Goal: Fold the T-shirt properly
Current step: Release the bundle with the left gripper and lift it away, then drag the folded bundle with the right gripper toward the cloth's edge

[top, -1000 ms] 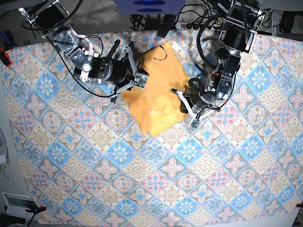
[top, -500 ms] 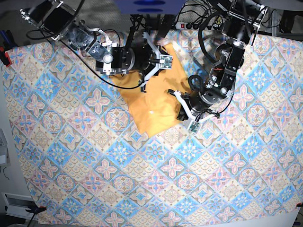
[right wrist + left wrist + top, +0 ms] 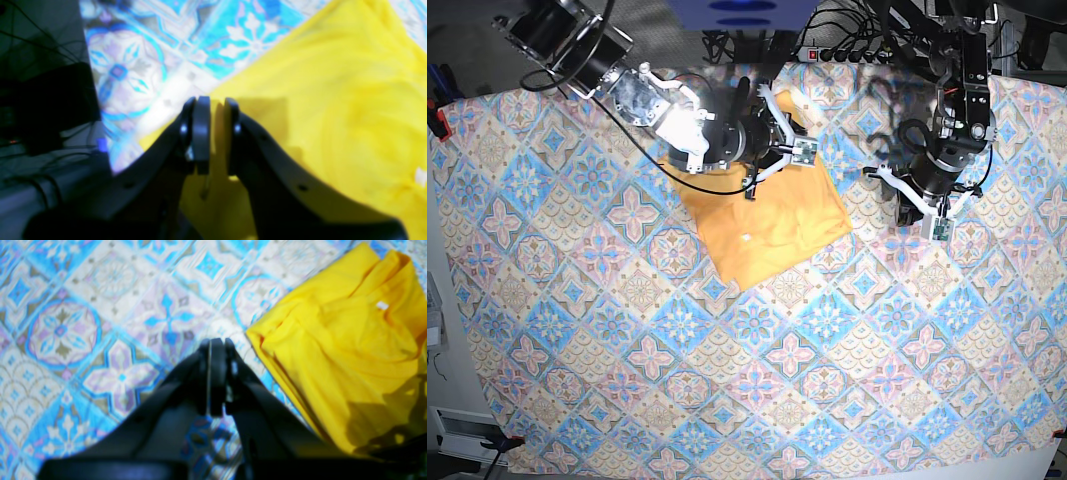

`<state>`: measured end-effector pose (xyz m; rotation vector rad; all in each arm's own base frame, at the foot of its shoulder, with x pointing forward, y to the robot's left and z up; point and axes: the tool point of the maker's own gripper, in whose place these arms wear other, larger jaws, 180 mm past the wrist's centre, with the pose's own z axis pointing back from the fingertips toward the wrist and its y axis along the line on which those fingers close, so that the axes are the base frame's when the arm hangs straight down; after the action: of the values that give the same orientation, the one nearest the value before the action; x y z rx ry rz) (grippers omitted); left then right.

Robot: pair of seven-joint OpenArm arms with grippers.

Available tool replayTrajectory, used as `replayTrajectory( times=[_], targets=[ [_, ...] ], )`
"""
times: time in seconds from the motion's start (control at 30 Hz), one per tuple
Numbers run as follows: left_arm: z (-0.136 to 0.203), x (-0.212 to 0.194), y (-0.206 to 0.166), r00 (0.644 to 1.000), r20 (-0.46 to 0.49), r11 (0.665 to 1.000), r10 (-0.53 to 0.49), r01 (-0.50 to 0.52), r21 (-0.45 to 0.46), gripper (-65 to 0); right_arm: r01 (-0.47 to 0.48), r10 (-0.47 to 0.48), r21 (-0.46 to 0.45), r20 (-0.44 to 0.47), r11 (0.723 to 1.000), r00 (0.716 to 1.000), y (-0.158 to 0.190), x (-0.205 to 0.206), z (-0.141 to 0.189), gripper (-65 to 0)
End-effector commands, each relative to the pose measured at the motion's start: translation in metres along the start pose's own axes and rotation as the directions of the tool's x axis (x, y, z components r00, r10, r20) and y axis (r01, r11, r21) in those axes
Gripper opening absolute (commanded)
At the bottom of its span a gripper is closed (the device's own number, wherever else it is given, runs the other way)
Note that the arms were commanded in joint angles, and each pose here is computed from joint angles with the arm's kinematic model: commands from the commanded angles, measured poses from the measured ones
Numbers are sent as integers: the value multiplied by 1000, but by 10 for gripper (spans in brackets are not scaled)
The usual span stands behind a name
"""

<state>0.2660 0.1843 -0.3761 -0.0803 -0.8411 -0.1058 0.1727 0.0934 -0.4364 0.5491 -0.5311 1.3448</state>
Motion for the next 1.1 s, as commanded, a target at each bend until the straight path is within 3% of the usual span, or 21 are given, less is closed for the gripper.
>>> replayTrajectory(
  times=[0.0,0.37,0.53,0.8,1.07],
  targets=[
    [4,10,1,999,42,1000,1,-1,-2,-650,-1,1,-6,39,1000,999,-8,14,0,-578],
    [10,-2,9,999,27,999,37,-37,25,-650,103,-105,34,60,994,993,-13,15,-35,-578],
    [10,-2,9,999,26,999,37,-37,25,-650,156,-155,-2,62,988,986,-37,3,-36,-579],
    [10,-2,9,999,26,999,37,-37,25,-650,306,-285,-143,151,941,947,-105,-7,-5,-579],
    [10,-2,9,999,26,999,36,-37,25,-650,289,-268,-265,113,920,957,-156,-39,36,-579]
  ],
)
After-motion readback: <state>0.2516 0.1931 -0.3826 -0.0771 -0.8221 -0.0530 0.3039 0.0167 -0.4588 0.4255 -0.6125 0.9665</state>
